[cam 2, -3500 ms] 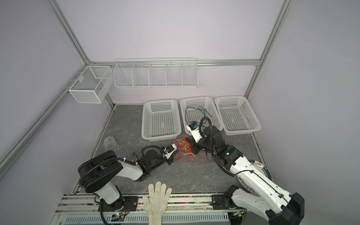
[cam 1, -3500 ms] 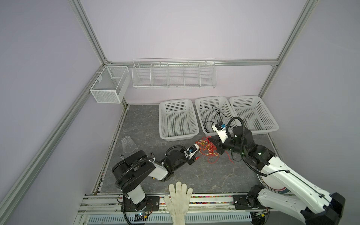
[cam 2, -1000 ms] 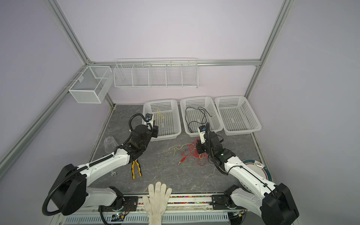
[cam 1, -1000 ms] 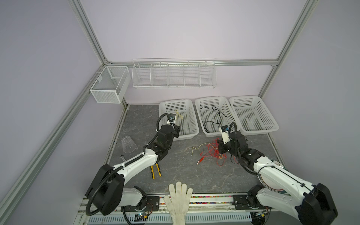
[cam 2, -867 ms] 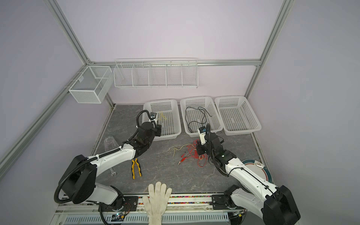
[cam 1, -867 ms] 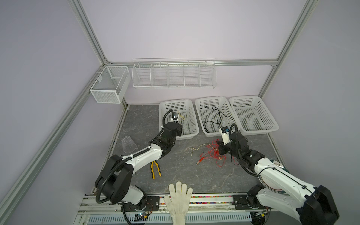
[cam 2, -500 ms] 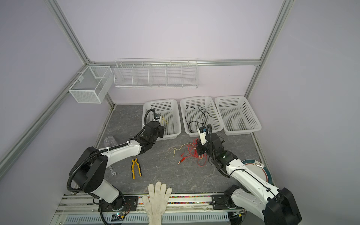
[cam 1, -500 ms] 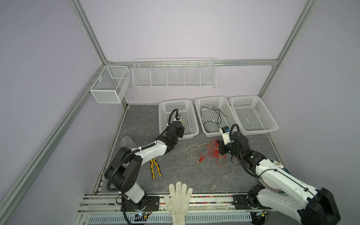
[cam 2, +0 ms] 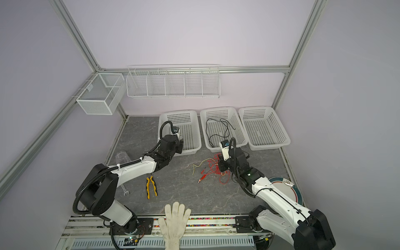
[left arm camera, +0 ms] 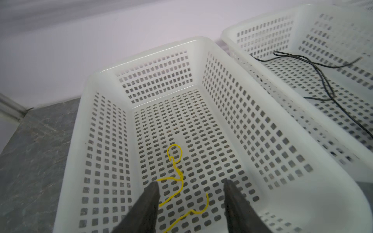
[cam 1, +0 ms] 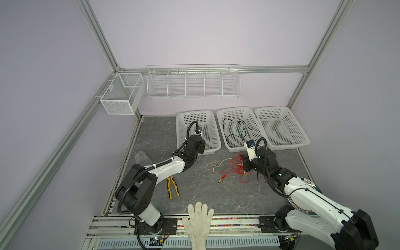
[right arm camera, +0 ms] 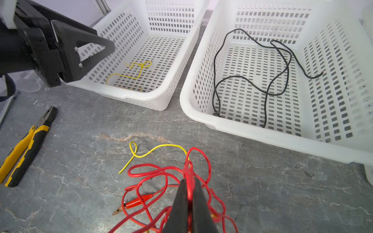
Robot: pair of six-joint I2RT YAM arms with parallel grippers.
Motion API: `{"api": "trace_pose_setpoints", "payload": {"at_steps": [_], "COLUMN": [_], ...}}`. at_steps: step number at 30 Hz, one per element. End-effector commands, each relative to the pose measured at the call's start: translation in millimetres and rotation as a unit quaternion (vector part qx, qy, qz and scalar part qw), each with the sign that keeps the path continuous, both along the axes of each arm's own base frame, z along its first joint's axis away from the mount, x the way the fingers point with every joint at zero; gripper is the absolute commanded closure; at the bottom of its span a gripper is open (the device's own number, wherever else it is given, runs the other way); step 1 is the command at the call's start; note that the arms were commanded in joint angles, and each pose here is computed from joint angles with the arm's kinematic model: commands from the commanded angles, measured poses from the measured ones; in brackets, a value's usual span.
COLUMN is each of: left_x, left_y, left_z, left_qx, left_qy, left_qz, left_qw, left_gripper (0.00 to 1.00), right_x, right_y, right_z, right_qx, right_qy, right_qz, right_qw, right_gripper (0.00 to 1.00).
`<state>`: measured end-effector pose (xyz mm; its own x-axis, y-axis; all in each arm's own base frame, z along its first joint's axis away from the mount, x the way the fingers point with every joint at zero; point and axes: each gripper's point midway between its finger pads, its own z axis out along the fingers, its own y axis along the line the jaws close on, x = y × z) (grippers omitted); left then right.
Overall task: Untangle the cables
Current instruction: 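Move the left gripper back to the tangle and grasp another yellow wire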
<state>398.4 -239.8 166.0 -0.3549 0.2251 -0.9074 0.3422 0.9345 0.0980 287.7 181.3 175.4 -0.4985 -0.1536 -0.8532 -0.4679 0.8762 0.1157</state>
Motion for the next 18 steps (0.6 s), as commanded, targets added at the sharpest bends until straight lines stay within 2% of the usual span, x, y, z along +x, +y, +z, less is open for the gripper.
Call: {"api": "trace_pose_setpoints", "payload": {"at_steps": [1,6,14,18], "left_x": [-19.2,-51.0,-94.6,-107.1], "left_y": [-20.9,-35.9,-60.5,-69.5], "left_z": [20.8,22.2,11.0,7.1], "left_qx": [-0.025,-0.026,0.004,-0.012], "left_qy": [-0.030,-0.037,-0.045,-0.041], "left_qz": [-0.090,-0.172,-0.256,-0.287], "left_qw": [0.995,0.984,0.966,0.957], "left_gripper": [0.40,0.37,0.37,0.37], "right_x": [-3.9,-13.9,-28.3,-31.6], "right_y": [5.9,14.8,33.5,39.2], "right_z": [16.2,32.2,52.6,66.4], "right_qx": [0.013,0.028,0.043,0.053], "right_qy": [-0.033,-0.057,-0.075,-0.087], "right_qz": [0.024,0.065,0.140,0.160], "right_qw": [0.999,0.996,0.986,0.982], "right_gripper": [0.94,0.94,0.94,0.94]}}
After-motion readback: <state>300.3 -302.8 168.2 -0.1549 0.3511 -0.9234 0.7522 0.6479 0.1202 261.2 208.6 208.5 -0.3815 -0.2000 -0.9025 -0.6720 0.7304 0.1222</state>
